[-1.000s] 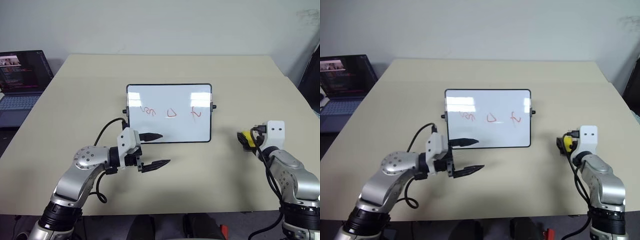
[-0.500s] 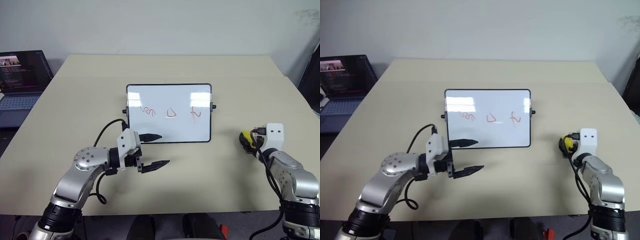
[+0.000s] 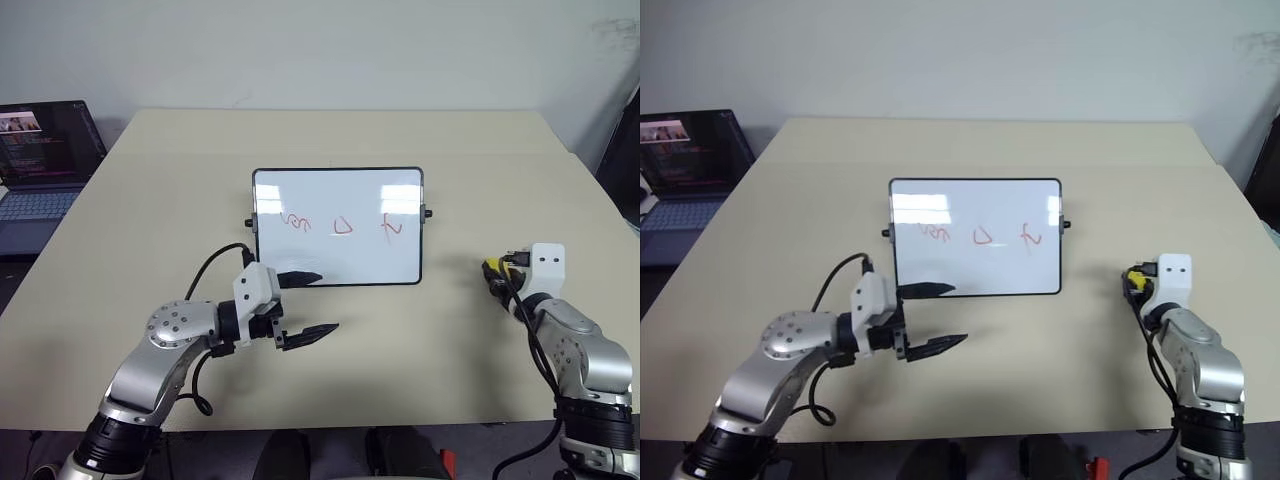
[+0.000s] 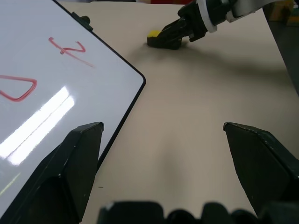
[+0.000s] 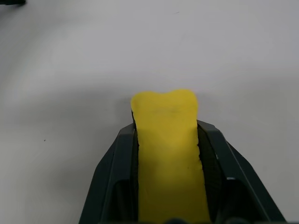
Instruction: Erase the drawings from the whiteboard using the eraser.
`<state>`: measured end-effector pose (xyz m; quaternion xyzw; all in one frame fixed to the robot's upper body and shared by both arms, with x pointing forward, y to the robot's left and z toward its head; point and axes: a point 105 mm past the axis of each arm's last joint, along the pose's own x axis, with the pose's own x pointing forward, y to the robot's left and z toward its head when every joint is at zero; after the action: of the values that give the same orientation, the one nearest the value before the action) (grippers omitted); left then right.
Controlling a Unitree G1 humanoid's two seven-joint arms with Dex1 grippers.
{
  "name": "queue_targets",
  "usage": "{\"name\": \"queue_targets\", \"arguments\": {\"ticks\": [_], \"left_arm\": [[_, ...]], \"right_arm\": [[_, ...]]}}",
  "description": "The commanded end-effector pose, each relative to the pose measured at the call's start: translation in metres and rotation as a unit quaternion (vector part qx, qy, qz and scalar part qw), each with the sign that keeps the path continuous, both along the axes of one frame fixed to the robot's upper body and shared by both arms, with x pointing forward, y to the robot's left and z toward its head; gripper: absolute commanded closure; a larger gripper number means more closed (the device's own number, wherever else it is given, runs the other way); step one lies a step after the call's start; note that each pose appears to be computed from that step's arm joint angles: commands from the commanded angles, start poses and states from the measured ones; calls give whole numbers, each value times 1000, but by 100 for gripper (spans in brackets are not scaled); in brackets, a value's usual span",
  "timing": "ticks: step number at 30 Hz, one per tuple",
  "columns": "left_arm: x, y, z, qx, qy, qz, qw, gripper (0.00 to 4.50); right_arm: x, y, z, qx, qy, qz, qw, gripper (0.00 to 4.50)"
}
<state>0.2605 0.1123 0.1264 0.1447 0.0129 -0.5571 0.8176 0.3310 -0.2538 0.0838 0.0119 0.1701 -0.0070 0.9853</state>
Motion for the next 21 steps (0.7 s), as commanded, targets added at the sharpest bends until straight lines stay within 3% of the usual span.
{"name": "queue_targets", "arguments": {"ticks": [1,9,14,21], "left_arm": [[-1,1,12,-5,-27,9,1000,0],[0,20,13,-9,-20,70,997,0],[0,57,8,-9,-5,159,987,0],[9,80,11,11,-21,211,977,0]], "right_arm": [[1,2,11,0,-23,9,1000,320],[-21,37,44,-90,-66,135,985,320],[-43,115,76,-128,-123,306,935,320],[-32,187,92,-169,-171,427,872,320]]}}
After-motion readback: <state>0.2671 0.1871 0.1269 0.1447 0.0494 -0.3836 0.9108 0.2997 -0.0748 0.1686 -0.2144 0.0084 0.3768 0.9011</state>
